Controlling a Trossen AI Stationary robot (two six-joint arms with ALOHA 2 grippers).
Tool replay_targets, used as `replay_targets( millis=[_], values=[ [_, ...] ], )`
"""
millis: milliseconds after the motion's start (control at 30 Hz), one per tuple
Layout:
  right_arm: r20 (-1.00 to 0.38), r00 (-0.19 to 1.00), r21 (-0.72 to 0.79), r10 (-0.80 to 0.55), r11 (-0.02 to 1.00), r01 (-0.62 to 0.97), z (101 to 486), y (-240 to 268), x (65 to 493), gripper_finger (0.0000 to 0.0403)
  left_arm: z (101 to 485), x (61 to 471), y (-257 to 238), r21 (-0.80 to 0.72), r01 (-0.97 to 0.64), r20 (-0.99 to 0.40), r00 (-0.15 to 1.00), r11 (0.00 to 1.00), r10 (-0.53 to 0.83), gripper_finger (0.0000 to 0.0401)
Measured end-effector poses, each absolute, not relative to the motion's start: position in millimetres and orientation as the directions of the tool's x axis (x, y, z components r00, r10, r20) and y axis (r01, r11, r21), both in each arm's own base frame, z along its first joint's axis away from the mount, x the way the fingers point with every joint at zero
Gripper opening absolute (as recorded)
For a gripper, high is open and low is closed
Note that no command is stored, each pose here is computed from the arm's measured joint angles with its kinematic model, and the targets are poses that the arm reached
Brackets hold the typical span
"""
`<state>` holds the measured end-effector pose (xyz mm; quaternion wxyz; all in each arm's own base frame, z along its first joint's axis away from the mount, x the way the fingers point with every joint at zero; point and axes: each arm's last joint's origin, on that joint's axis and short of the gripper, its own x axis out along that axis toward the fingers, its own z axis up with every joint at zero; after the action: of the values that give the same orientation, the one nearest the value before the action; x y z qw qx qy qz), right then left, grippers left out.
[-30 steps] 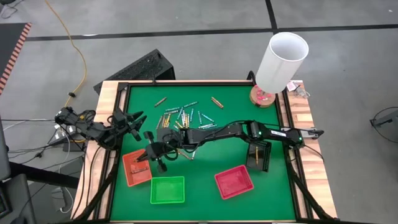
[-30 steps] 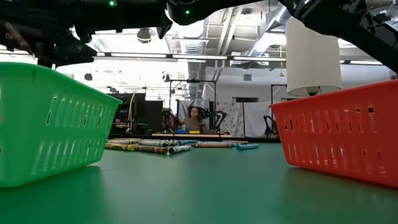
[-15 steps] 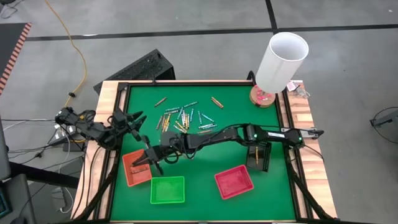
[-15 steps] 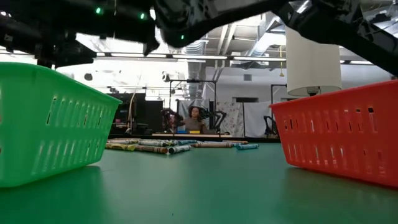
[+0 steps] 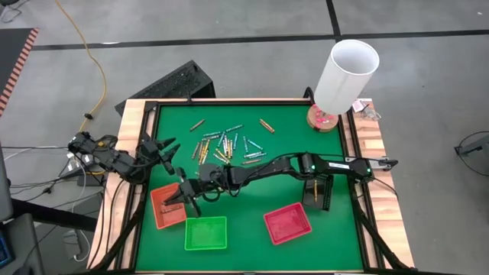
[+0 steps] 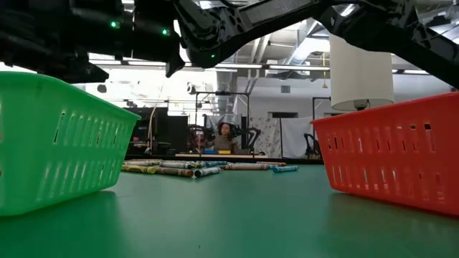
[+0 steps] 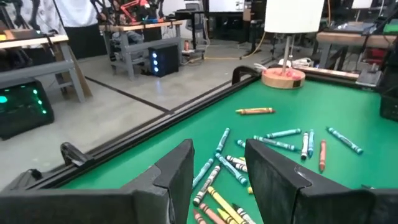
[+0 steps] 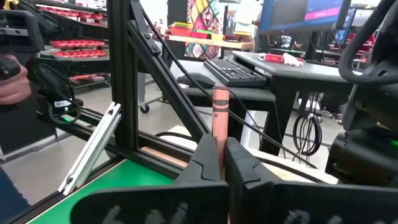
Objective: Sort crayons
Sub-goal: Put the brown crayon into the orange bin
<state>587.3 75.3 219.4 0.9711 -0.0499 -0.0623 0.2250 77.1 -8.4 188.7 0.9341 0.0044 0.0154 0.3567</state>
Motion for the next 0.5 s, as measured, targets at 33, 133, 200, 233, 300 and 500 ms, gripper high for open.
replay_targets(
  millis=[33, 133, 200, 233, 300, 500],
  values=[
    [0.090, 0.890, -0.120, 0.447, 0.892, -0.436, 219, 75, 587, 0.0000, 189, 77, -8, 0.021, -0.670, -0.026, 0.742, 0.743, 0.670, 0.0135],
    [0.030, 0.868, -0.051, 0.496, 0.868, -0.494, 213, 72, 587, 0.0000, 191, 76, -7, 0.017, -0.705, -0.014, 0.709, 0.709, 0.705, 0.0135],
    [0.013, 0.856, -0.018, 0.517, 0.856, -0.517, 210, 73, 587, 0.0000, 193, 76, -6, 0.021, -0.730, -0.004, 0.683, 0.683, 0.730, 0.0135],
    [0.014, 0.855, -0.015, 0.518, 0.855, -0.518, 210, 73, 587, 0.0000, 194, 75, -6, 0.026, -0.739, 0.001, 0.673, 0.673, 0.739, 0.0135],
    [0.022, 0.855, -0.019, 0.518, 0.856, -0.517, 212, 73, 587, 0.0000, 199, 75, -4, 0.029, -0.765, 0.015, 0.644, 0.643, 0.765, 0.0135],
    [0.018, 0.859, -0.013, 0.511, 0.859, -0.511, 211, 70, 588, 0.0000, 213, 71, 4, 0.042, -0.862, 0.047, 0.506, 0.505, 0.861, 0.0135]
  ],
)
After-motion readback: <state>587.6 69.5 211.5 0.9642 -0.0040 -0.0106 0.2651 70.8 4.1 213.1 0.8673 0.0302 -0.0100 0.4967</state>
